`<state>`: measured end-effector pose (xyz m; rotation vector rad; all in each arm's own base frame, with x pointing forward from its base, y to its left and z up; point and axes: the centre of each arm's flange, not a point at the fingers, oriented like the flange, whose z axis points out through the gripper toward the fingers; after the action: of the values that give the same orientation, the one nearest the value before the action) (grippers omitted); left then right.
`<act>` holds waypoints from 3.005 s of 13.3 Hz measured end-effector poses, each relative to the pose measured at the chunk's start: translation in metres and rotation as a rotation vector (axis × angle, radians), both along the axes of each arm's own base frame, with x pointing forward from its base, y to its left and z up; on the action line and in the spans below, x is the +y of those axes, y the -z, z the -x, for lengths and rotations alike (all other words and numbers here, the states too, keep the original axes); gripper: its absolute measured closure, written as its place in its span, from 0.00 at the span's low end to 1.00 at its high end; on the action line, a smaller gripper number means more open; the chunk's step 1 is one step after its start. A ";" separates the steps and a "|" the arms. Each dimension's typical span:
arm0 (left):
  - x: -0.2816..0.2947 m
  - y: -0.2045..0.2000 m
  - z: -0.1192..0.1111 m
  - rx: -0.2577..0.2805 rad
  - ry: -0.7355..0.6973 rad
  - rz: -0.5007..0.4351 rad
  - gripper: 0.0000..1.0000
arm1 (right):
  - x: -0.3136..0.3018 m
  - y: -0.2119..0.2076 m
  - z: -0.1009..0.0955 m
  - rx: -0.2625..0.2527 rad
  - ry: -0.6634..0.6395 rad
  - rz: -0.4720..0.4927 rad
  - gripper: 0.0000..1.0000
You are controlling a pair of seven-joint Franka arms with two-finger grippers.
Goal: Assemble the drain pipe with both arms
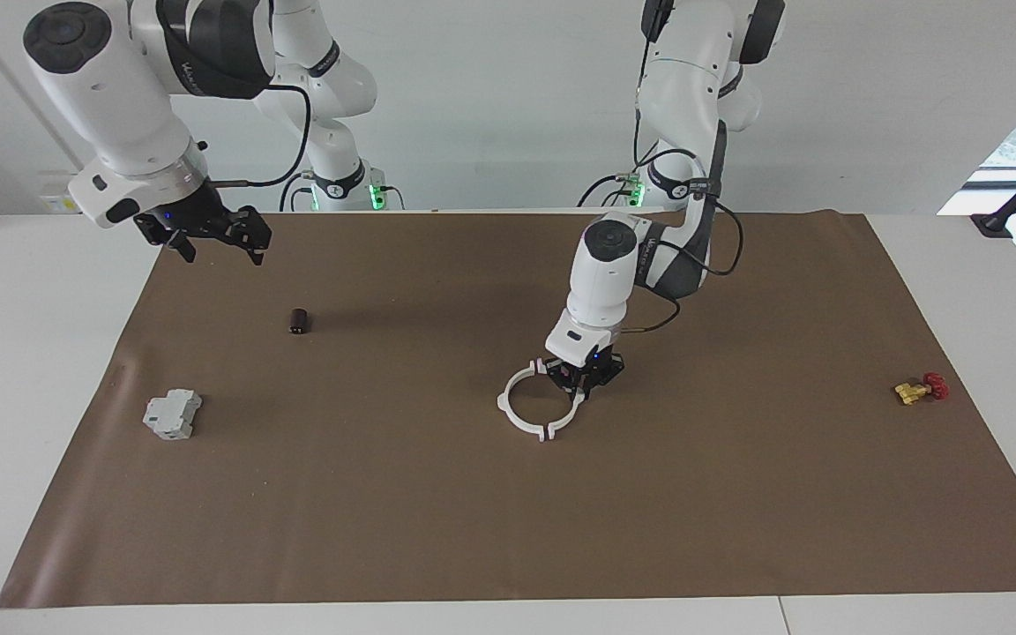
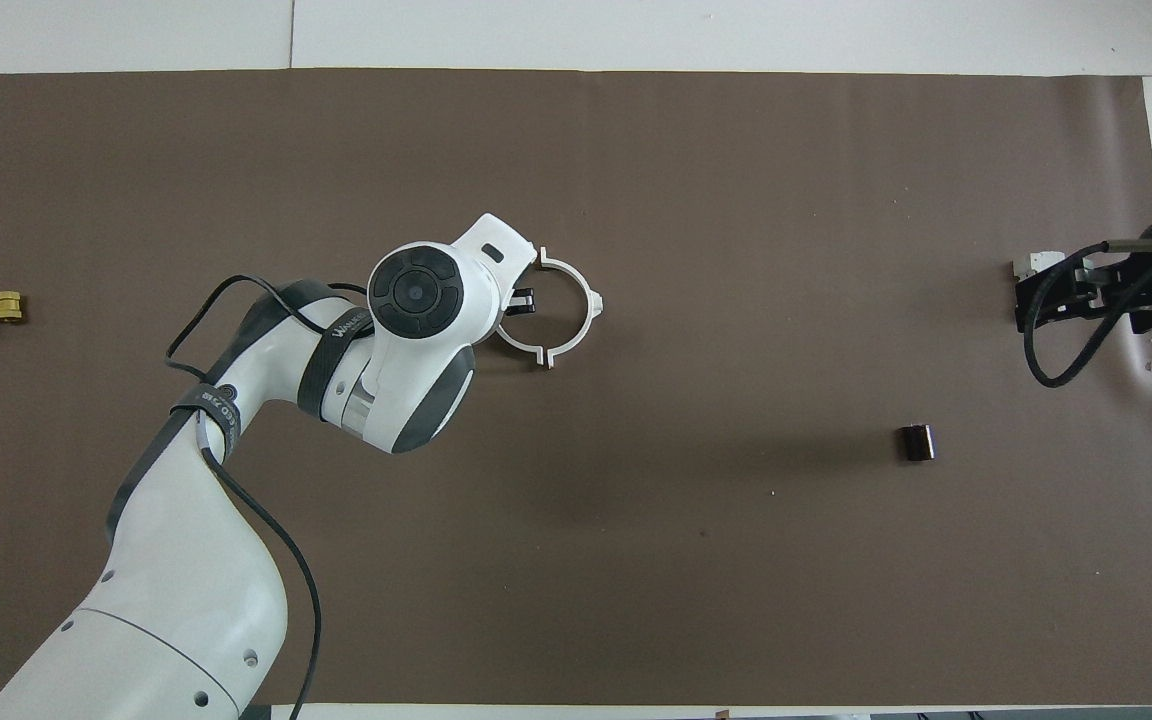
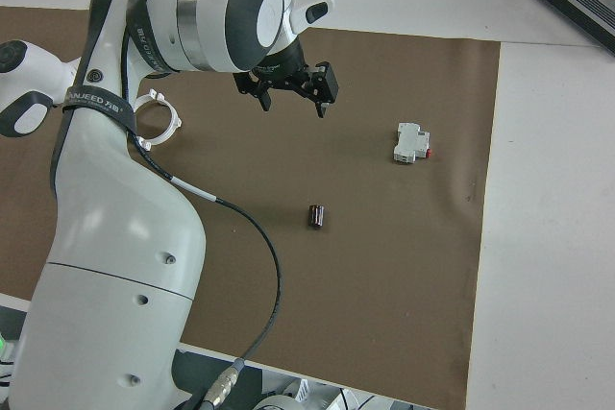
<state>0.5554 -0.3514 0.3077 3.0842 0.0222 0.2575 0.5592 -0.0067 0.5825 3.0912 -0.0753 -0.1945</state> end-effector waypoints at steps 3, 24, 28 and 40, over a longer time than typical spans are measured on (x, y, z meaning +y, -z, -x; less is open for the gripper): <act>-0.001 0.001 0.000 -0.003 0.002 0.002 0.80 | 0.000 0.000 0.000 -0.001 0.000 0.000 0.00; -0.012 0.010 0.007 -0.036 0.025 0.023 0.79 | 0.002 -0.017 0.010 -0.057 -0.002 -0.021 0.00; -0.012 0.010 0.007 -0.037 0.024 0.024 0.41 | 0.001 -0.015 0.010 -0.053 0.000 -0.022 0.00; 0.084 -0.072 -0.025 -0.012 -0.105 0.001 0.00 | 0.007 -0.013 0.010 -0.052 0.004 -0.074 0.00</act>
<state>0.5800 -0.2673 0.3795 3.0844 0.1848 0.2802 0.5496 0.0004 0.5959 3.1708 -0.0779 -0.1196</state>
